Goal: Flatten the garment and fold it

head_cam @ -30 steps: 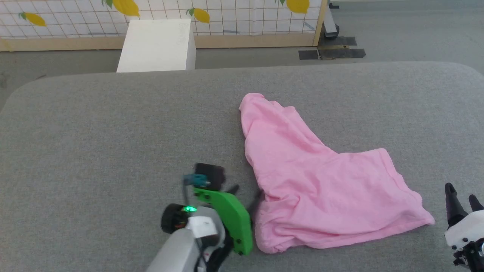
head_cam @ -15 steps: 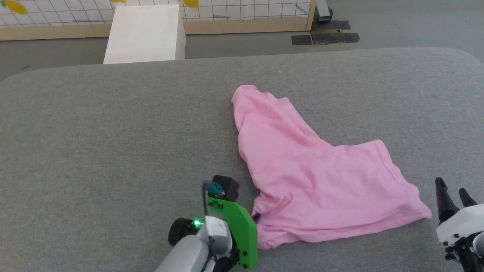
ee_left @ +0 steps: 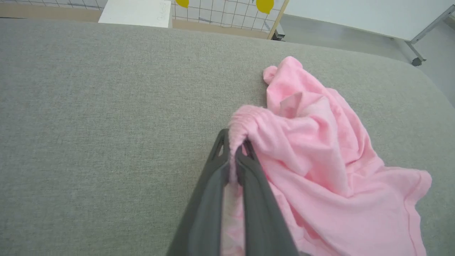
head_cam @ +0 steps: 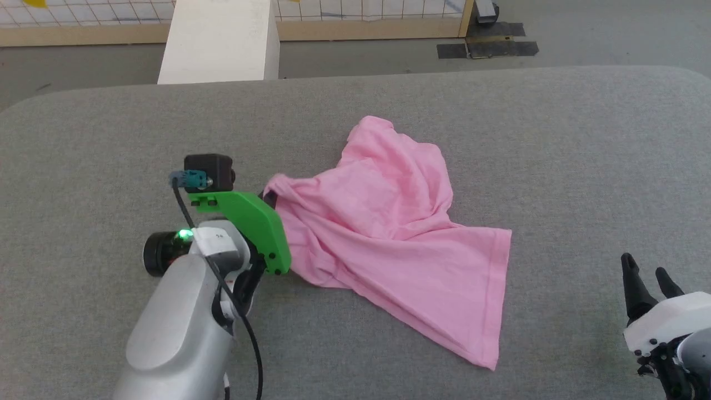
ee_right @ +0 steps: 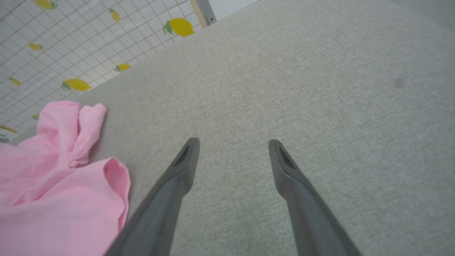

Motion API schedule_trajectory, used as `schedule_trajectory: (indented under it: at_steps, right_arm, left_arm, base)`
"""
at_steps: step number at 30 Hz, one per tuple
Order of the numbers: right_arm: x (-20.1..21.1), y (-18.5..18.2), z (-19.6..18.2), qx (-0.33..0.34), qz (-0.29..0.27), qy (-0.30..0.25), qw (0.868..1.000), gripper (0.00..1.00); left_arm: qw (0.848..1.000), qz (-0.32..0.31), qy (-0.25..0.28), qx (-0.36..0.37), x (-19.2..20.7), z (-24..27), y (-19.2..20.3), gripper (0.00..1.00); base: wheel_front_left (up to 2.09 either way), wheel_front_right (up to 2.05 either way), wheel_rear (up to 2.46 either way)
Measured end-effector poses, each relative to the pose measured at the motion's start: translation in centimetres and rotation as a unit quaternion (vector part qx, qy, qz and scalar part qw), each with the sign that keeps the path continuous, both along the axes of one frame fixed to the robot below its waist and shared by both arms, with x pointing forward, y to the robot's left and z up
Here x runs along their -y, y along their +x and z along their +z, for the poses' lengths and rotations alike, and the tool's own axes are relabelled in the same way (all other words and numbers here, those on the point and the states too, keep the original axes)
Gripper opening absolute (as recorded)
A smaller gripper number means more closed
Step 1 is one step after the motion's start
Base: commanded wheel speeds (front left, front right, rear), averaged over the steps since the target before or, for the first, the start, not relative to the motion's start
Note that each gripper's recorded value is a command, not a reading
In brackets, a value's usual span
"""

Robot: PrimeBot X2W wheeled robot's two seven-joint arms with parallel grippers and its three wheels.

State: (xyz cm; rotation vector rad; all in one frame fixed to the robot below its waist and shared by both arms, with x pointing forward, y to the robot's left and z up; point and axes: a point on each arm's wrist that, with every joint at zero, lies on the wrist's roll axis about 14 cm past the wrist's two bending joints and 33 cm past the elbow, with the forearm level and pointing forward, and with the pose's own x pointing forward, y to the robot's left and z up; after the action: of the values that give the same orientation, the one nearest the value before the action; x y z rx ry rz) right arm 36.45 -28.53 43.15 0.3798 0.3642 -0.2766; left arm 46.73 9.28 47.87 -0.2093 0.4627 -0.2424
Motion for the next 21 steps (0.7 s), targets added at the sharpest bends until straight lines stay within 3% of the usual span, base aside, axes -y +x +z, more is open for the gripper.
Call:
schedule_trajectory:
  at_steps: [1, 3, 7, 11, 15, 19, 21]
  right_arm:
    - [-0.1, 0.0, -0.1, -0.001, 0.002, 0.001, 1.0, 1.0]
    - [-0.3, 0.1, -0.3, -0.003, 0.005, 0.002, 1.0, 1.0]
    - [-0.9, 0.3, -0.3, -0.003, 0.013, 0.003, 1.0, 1.0]
    - [-1.5, 0.5, 0.2, 0.006, 0.022, 0.003, 1.0, 1.0]
    - [-2.6, 0.8, 1.0, 0.019, 0.04, 0.001, 0.999, 1.0]
    - [-4.6, 0.7, 0.6, 0.004, 0.076, -0.003, 0.997, 1.0]
    - [-6.2, 0.9, 0.4, -0.008, 0.105, -0.009, 0.994, 1.0]
  left_arm:
    - [1.0, 0.002, 0.006, -0.017, -0.3, -0.9, -0.2, 0.13]
    - [0.998, 0.006, 0.019, -0.055, -1.0, -2.9, -0.9, 1.0]
    - [0.997, 0.028, 0.02, -0.063, -2.4, -4.0, -1.2, 1.0]
    - [0.997, 0.06, -0.003, 0.042, -3.6, 0.0, 0.2, 1.0]
    - [0.981, 0.074, 0.005, 0.177, -5.1, 4.1, -0.5, 1.0]
    - [0.964, 0.099, 0.022, 0.247, -6.8, 4.2, -3.3, 1.0]
    - [0.964, 0.104, 0.029, 0.244, -7.1, 3.2, -4.6, 1.0]
  base:
    - [0.0, 0.0, 0.0]
    - [0.0, 0.0, 0.0]
    - [0.0, 0.0, 0.0]
    - [0.0, 0.0, 0.0]
    - [0.0, 0.0, 0.0]
    - [0.0, 0.0, 0.0]
    - [0.0, 0.0, 0.0]
